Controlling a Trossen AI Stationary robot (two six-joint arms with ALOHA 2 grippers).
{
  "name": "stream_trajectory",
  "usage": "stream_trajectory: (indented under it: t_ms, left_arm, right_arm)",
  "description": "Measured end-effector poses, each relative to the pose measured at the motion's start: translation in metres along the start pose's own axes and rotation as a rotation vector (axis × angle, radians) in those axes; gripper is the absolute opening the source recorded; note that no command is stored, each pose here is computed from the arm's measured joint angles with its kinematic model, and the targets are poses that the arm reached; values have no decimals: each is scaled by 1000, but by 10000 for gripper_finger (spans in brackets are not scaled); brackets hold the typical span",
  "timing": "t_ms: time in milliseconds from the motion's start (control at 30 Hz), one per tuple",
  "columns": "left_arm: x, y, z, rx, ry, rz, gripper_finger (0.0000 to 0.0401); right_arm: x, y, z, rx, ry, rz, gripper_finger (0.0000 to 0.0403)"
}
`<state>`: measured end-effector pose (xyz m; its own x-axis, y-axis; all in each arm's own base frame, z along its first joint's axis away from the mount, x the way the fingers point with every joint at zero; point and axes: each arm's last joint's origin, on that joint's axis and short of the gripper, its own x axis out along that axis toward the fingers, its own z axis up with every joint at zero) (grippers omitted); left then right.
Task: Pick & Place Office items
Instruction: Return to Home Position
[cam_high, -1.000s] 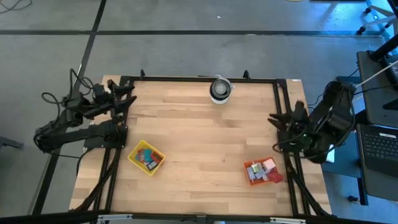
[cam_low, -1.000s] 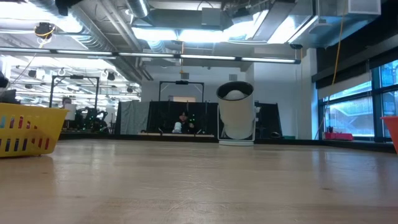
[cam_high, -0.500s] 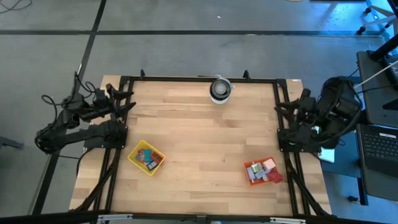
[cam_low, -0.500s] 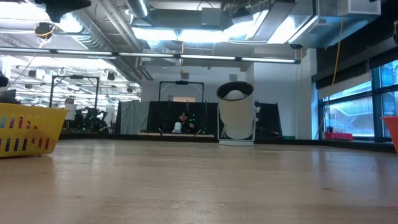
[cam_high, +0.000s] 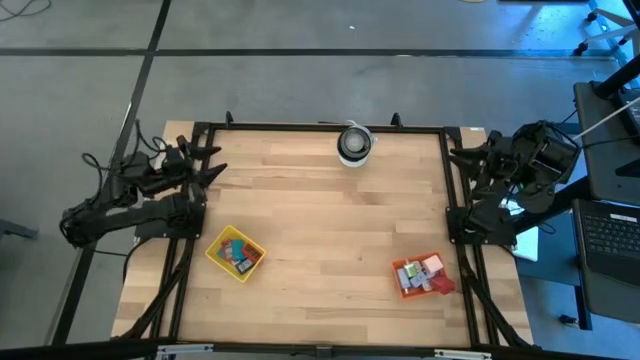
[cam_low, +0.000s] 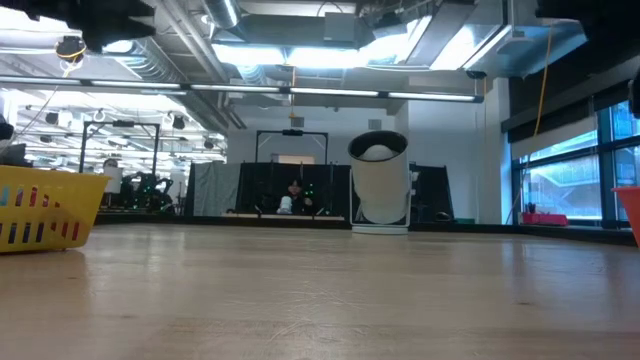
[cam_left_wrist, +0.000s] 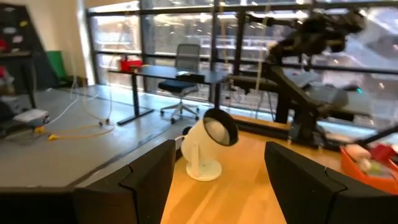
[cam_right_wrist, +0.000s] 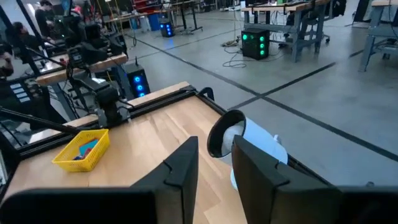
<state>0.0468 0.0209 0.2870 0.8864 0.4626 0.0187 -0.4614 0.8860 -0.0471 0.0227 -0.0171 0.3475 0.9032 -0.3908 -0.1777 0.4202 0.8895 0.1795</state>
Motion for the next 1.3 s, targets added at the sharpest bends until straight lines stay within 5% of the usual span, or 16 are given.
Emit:
stream_trajectory:
  t_ms: [267,600,1000,1300]
  left_arm:
    - [24,3,-35,-207,-62,154,244]
    - [39,-2,-64,-181,-162,-4,244]
    - [38,-3,-60,-141,-195,-43,244]
    - [38,-4,-59,-139,-209,-81,244]
  right_arm:
    - [7,11,-29,-22,6,6,97]
    - [12,20,-70,3,-79,80,98]
    - [13,-4,-67,203,-140,158,98]
    - [10,6,-53,85,-134,216,98]
